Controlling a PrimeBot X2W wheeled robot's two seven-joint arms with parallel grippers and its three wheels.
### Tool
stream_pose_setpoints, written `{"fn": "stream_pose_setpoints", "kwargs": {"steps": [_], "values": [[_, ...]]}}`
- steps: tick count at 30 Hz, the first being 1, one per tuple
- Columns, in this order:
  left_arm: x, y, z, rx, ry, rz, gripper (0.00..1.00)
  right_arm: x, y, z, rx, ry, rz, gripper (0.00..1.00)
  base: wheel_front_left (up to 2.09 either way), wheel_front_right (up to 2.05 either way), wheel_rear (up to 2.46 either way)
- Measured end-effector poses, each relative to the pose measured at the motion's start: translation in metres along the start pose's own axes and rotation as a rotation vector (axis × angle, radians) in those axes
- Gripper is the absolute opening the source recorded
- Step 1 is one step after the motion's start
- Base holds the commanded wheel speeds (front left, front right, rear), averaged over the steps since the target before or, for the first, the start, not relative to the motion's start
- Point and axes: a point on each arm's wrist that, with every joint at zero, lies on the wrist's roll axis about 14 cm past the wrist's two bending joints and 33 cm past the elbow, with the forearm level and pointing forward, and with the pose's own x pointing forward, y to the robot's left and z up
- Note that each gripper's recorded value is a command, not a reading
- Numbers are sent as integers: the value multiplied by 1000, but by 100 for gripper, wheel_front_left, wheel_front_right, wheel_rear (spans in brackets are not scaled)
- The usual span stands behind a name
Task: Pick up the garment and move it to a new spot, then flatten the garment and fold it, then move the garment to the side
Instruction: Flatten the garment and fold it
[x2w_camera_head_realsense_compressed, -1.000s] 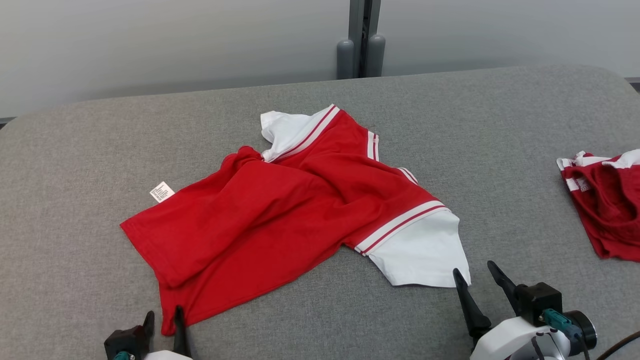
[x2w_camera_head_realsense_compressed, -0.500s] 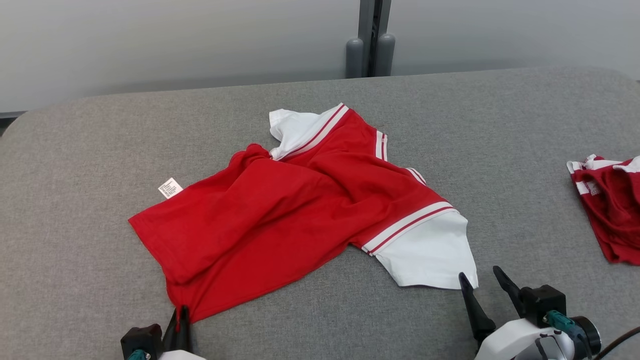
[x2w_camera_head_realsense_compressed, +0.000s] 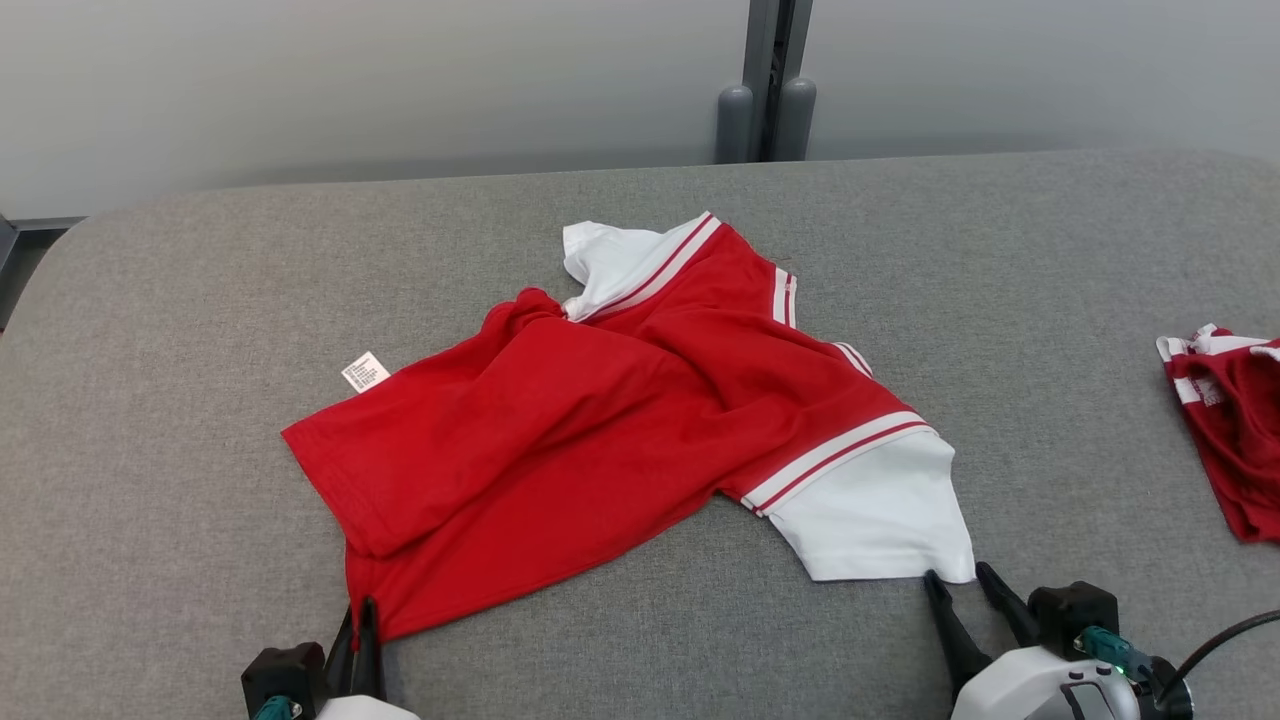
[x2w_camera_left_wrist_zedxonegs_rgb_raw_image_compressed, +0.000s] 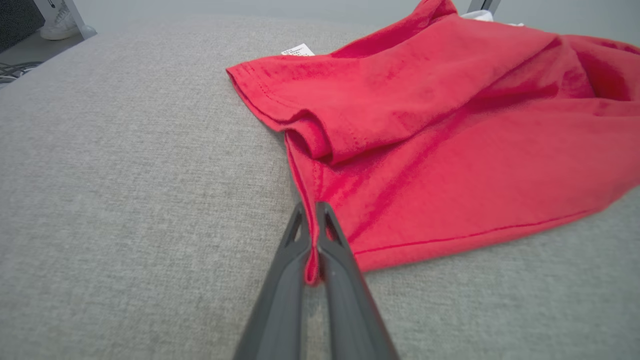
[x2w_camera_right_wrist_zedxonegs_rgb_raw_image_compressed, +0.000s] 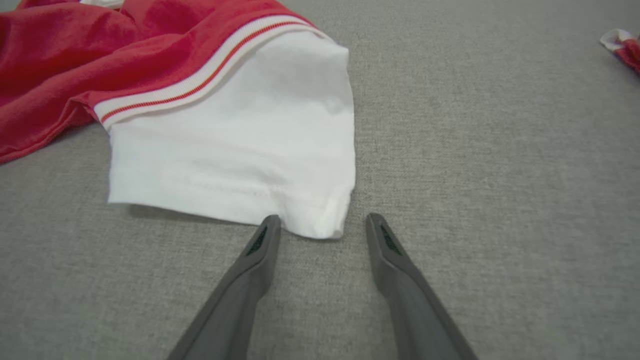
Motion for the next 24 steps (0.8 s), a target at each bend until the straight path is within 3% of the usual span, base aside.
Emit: {"fn": "stream_pose_setpoints", "kwargs": {"steps": [2,3,5,12,15,20,24], "values": [[0,-1,2,3,-7,-3,0,3,1,2,0,-2,4,35,0,0,0],[0,-1,3,3,-11,-4,0,3,1,4,2,-4,5,11,0,0,0],[0,-1,5,3,-16,-6,0,3,2,2,15,-1,2,0,0,0,0],[0,0,22,3,-71,-2,0,3,3,25,34,-72,4,0,0,0,0],[1,1,45,-1,-146,-4,0,0,-3,55,41,-173,-9,0,0,0,0],[4,-2,122,19,-371,-38,0,-15,-9,140,17,-432,-5,0,0,0,0],[3,-16,198,94,-575,-111,0,-39,-15,232,-65,-684,11,0,0,0,0]]}}
